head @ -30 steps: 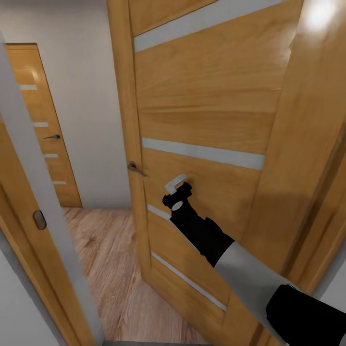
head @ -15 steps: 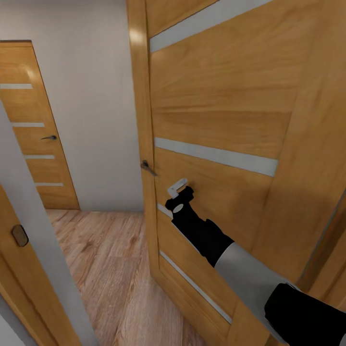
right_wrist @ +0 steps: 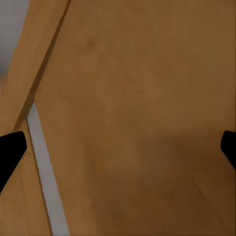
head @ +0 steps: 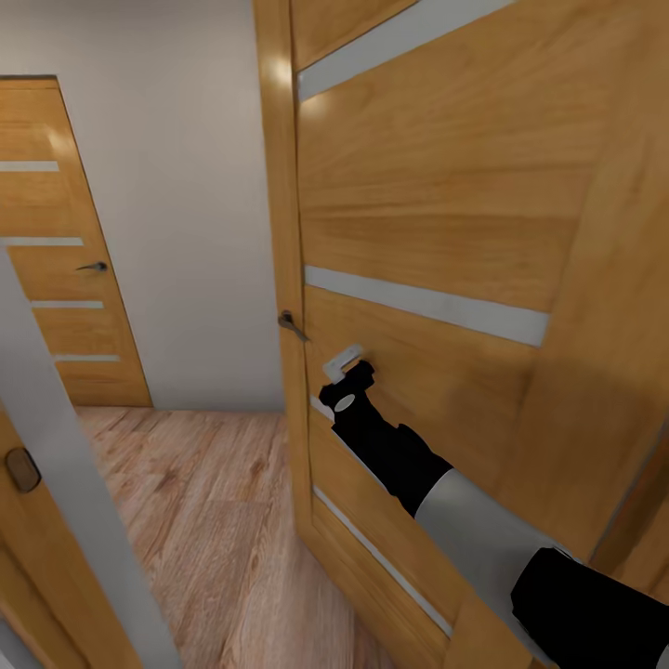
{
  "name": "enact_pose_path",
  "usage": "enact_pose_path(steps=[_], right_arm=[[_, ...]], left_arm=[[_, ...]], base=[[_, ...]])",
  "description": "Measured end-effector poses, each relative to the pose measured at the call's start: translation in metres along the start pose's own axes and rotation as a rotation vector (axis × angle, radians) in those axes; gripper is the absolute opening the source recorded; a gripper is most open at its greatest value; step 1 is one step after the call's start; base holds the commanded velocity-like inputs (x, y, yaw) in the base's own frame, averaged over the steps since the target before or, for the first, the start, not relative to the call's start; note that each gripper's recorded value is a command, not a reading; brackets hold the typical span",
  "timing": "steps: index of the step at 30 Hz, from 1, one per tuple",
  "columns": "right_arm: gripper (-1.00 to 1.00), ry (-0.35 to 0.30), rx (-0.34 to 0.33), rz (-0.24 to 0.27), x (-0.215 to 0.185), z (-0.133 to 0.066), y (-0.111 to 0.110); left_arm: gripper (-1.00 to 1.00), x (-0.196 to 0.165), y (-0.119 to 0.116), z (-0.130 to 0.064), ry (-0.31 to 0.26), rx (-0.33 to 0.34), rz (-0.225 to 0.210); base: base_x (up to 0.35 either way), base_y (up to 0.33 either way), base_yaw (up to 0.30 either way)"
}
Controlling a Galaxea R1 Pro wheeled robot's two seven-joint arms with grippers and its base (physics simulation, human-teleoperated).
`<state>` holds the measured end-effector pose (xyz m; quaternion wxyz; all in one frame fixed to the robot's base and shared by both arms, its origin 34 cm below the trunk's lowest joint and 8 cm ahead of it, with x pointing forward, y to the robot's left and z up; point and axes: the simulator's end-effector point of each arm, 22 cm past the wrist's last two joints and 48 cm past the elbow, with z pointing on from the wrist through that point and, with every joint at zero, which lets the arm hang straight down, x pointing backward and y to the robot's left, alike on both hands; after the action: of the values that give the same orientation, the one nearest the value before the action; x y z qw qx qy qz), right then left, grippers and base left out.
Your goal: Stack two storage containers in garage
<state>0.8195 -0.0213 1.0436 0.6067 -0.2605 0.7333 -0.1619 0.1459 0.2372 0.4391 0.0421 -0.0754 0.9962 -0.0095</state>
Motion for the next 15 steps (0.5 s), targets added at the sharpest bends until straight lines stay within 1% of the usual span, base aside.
enact_pose_path(steps=[4,6,7,15], right_arm=[[1.0,-0.003,0.029,0.0,-0.001,0.0,-0.006],[1.0,-0.003,0.062,0.004,-0.001,-0.001,-0.013],[1.0,-0.003,0.078,-0.006,-0.002,-0.001,-0.017],[1.0,-0.004,0.087,-0.003,-0.002,-0.001,-0.018]], left_arm=[[1.0,0.0,0.0,0.0,0.0,0.0,0.0],[1.0,0.0,0.0,0.0,0.0,0.0,0.0],[1.0,-0.001,0.0,0.0,-0.001,0.0,0.0],[1.0,0.0,0.0,0.0,-0.001,0.0,0.0]], base=[[0.239,0.0,0.0],[0.237,0.0,0.0],[0.225,0.0,0.0],[0.188,0.0,0.0]])
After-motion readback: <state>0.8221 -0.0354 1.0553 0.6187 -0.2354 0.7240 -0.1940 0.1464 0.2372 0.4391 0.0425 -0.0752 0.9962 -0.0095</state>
